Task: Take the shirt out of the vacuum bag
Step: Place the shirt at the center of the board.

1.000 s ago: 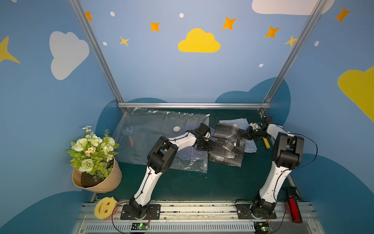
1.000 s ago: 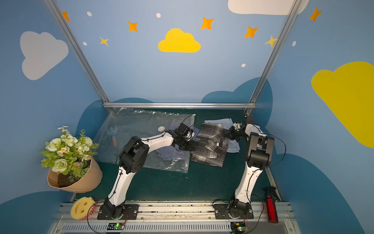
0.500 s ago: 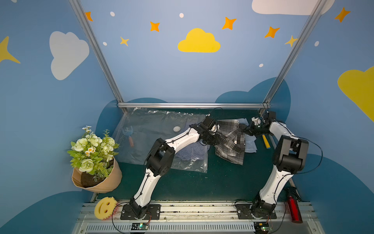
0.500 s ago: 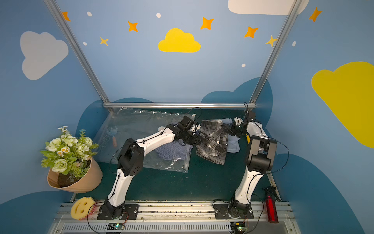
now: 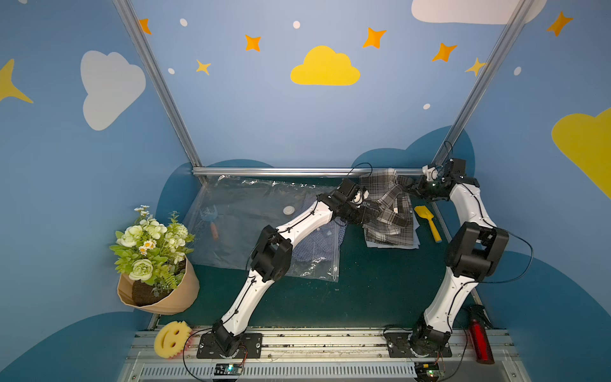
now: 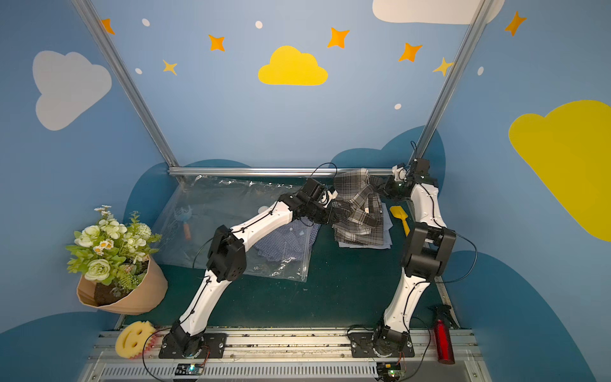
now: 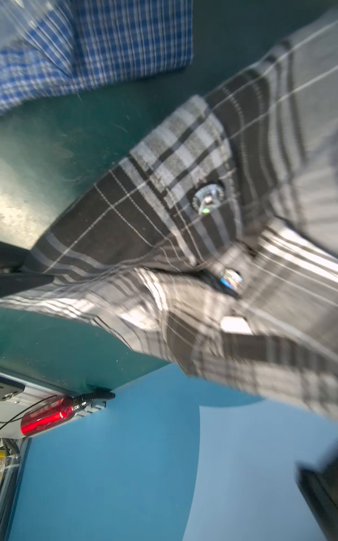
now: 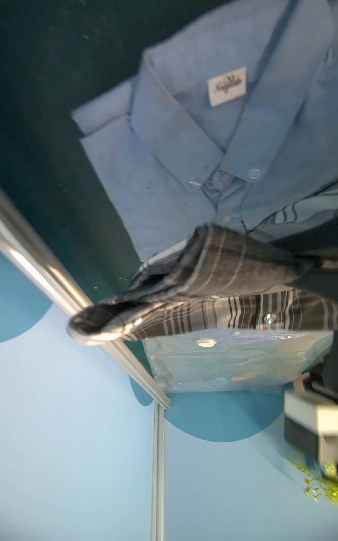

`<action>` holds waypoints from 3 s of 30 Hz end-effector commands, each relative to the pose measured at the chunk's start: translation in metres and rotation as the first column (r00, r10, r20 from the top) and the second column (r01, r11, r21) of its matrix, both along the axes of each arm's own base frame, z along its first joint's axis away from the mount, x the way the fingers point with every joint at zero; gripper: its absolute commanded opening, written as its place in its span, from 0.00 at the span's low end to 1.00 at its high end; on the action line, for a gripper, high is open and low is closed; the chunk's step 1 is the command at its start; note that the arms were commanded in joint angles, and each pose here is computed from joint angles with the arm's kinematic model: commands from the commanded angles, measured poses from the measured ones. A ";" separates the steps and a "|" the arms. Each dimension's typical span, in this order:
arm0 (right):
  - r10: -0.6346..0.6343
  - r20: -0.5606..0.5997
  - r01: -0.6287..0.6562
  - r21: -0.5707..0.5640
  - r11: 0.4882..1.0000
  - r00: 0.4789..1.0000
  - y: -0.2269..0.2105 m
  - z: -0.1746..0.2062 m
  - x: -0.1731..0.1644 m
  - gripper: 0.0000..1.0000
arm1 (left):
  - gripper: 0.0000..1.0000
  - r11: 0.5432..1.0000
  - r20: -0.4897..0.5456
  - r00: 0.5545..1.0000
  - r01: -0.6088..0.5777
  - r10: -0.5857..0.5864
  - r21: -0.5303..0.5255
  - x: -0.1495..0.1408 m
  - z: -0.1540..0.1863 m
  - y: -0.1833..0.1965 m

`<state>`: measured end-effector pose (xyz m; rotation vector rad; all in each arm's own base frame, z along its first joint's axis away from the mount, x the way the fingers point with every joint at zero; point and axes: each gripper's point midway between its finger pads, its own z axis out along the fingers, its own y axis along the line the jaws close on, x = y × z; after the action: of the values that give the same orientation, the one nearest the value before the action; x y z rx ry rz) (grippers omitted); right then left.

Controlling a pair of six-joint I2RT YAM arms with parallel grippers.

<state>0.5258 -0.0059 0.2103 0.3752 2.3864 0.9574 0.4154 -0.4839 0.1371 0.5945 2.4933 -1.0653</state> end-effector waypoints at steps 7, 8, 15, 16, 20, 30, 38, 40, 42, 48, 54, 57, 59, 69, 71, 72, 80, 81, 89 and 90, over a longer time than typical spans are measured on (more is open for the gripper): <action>-0.005 -0.023 0.006 0.041 0.999 1.000 -0.017 -0.018 0.020 0.00 | 0.04 1.000 -0.046 0.999 0.013 -0.013 0.009 0.005 -0.027 -0.014; -0.007 -0.024 0.009 0.049 0.999 1.000 -0.020 -0.021 0.022 0.00 | 0.04 1.000 -0.043 0.999 0.013 -0.012 0.009 0.007 -0.028 -0.015; -0.006 -0.033 0.008 0.061 0.998 0.999 -0.029 -0.036 0.035 0.00 | 0.04 1.000 -0.075 0.997 -0.005 0.004 -0.019 0.011 -0.036 -0.027; -0.003 -0.040 0.005 0.067 0.998 0.999 -0.029 -0.038 0.037 0.00 | 0.04 1.000 -0.075 0.997 -0.004 0.002 -0.027 0.010 -0.035 -0.030; -0.003 -0.046 0.006 0.070 0.997 0.999 -0.033 -0.044 0.043 0.00 | 0.04 1.000 -0.098 0.995 -0.014 0.012 -0.020 0.006 -0.044 -0.034; -0.005 -0.080 0.012 0.088 0.996 0.997 -0.035 -0.071 0.048 0.00 | 0.05 0.999 -0.116 0.992 -0.051 0.052 0.015 0.008 -0.064 -0.033; -0.017 -0.114 0.028 0.089 0.996 0.993 -0.040 -0.098 0.052 0.00 | 0.08 0.997 -0.148 0.986 -0.069 0.073 0.033 0.010 -0.081 -0.029; -0.021 -0.116 0.031 0.085 0.996 0.993 -0.042 -0.101 0.053 0.00 | 0.10 0.997 -0.156 0.985 -0.069 0.073 0.030 0.009 -0.082 -0.029; -0.028 -0.117 0.038 0.077 0.996 0.993 -0.043 -0.103 0.054 0.00 | 0.14 0.997 -0.160 0.984 -0.071 0.074 0.030 0.008 -0.083 -0.030; -0.039 -0.125 0.046 0.051 0.998 0.991 -0.047 -0.108 0.056 0.15 | 0.39 0.996 -0.176 0.980 -0.086 0.091 0.036 0.008 -0.091 -0.029; -0.055 -0.099 0.053 -0.027 0.998 0.994 -0.055 -0.092 0.054 0.41 | 0.44 0.995 -0.132 0.987 -0.090 0.094 0.031 0.009 -0.069 -0.025; -0.081 -0.078 0.074 -0.091 0.993 0.994 -0.062 -0.075 0.052 0.42 | 0.44 0.995 -0.092 0.990 -0.100 0.102 0.027 0.014 -0.050 -0.019; -0.101 -0.072 0.090 -0.153 0.984 0.992 -0.067 -0.067 0.048 0.42 | 0.44 0.993 -0.072 0.991 -0.112 0.114 0.029 0.017 -0.039 -0.012; -0.085 0.066 0.091 -0.079 0.993 0.994 -0.051 -0.049 0.049 0.36 | 0.38 0.984 -0.010 0.984 -0.177 0.177 0.023 0.023 -0.009 0.029; -0.041 0.096 0.040 0.006 0.999 0.995 -0.037 -0.047 0.055 0.36 | 0.40 0.979 -0.005 0.979 -0.203 0.203 0.016 0.025 -0.005 0.041; -0.031 0.101 0.028 0.034 0.999 0.994 -0.035 -0.051 0.059 0.35 | 0.41 0.977 -0.003 0.977 -0.214 0.214 0.015 0.025 -0.003 0.047; -0.055 0.074 0.039 0.196 0.980 0.996 -0.048 -0.093 0.083 0.30 | 0.43 0.962 0.011 0.965 -0.262 0.262 0.071 0.019 -0.006 0.089; -0.061 0.061 0.048 0.192 0.980 0.996 -0.049 -0.099 0.084 0.30 | 0.43 0.961 0.005 0.964 -0.267 0.267 0.071 0.018 -0.008 0.093; -0.107 0.003 0.105 0.161 0.981 0.994 -0.061 -0.127 0.084 0.30 | 0.45 0.953 0.014 0.957 -0.290 0.290 0.091 0.013 -0.012 0.109; -0.111 0.008 0.109 0.149 0.983 0.994 -0.062 -0.125 0.084 0.30 | 0.48 0.953 0.015 0.957 -0.289 0.289 0.092 0.011 -0.012 0.110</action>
<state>0.6018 -0.0603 0.0639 0.5822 2.2982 1.1371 0.4234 -0.3770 0.1020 0.2266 2.6067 -0.8445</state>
